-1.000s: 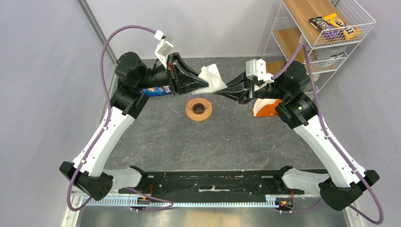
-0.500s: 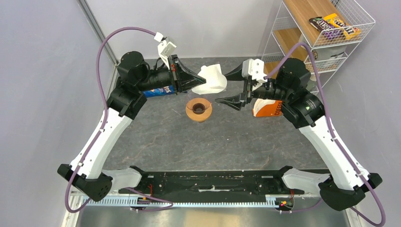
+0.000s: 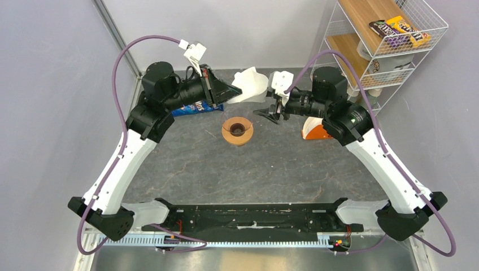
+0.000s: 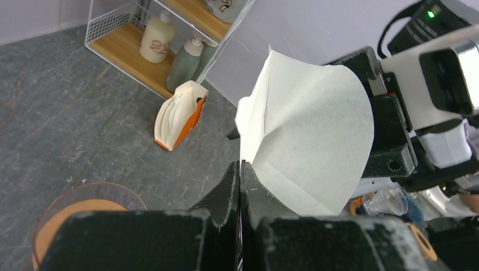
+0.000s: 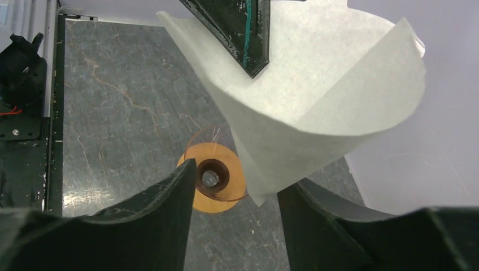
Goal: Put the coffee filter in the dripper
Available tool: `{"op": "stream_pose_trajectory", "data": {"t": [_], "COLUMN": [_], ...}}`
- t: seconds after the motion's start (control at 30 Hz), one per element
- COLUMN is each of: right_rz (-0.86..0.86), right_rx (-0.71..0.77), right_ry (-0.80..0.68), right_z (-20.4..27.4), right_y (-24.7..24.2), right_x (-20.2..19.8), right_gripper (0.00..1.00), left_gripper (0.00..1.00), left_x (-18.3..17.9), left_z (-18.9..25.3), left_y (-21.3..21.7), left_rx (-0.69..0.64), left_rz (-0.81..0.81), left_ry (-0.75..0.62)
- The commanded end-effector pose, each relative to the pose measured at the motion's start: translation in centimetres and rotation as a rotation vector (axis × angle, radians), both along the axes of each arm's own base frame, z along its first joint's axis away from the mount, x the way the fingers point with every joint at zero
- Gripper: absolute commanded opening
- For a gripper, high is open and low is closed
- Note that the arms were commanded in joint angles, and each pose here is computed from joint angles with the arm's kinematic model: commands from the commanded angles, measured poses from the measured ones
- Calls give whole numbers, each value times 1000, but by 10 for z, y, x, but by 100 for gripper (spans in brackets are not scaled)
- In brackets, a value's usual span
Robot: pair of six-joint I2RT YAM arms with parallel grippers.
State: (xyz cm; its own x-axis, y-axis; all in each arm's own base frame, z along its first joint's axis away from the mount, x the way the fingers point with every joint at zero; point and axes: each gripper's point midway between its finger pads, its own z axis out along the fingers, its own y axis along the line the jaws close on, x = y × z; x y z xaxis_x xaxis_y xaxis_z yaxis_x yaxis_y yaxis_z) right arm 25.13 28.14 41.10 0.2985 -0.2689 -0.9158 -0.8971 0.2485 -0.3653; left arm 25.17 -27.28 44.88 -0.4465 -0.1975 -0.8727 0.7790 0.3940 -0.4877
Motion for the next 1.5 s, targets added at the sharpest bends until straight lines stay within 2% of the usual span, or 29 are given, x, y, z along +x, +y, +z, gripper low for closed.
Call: {"op": "stream_pose_trajectory", "data": {"t": [0.0,0.13,0.17,0.23,0.33,0.53,0.63,0.73,0.83,0.87,0.97,1.13,1.27,1.47], "right_rz": [-46,-108,-124,-164,-172,-181,-168,-128,-85,-70,-20,58,142,194], "right_rx": [0,-4,-8,-11,-35,-61,-64,-61,-57,-53,-54,-48,-43,-78], "right_ry": [-95,-105,-112,-130,-155,-187,-184,-179,-174,-169,-152,-115,-89,-55], "right_z": [19,22,22,22,19,15,14,11,10,9,7,5,3,-2], "right_y": [-3,-4,-5,-6,-5,-4,-4,-2,0,1,2,4,7,7], "right_x": [7,19,22,29,33,38,35,27,17,14,4,-13,-29,-39], "right_gripper": [55,49,50,62,64,37,28,20,2,0,0,0,0,0], "left_gripper": [2,2,2,2,2,2,2,2,2,5,21,34,36,36], "left_x": [8,10,12,16,21,21,19,14,7,3,-6,-18,-28,-38], "left_z": [11,1,-2,-7,-9,-9,-7,-7,-6,-4,-4,-7,-8,-18], "left_y": [2,0,2,3,3,-3,-4,-5,-4,-4,-2,4,-1,-9], "left_rx": [-69,-60,-64,-77,-115,-135,-139,-128,-111,-107,-61,42,76,132], "left_rz": [79,97,115,154,190,162,148,115,73,51,7,-62,-155,-266], "left_ry": [109,173,196,252,332,368,365,320,237,196,68,-163,-226,-193]}}
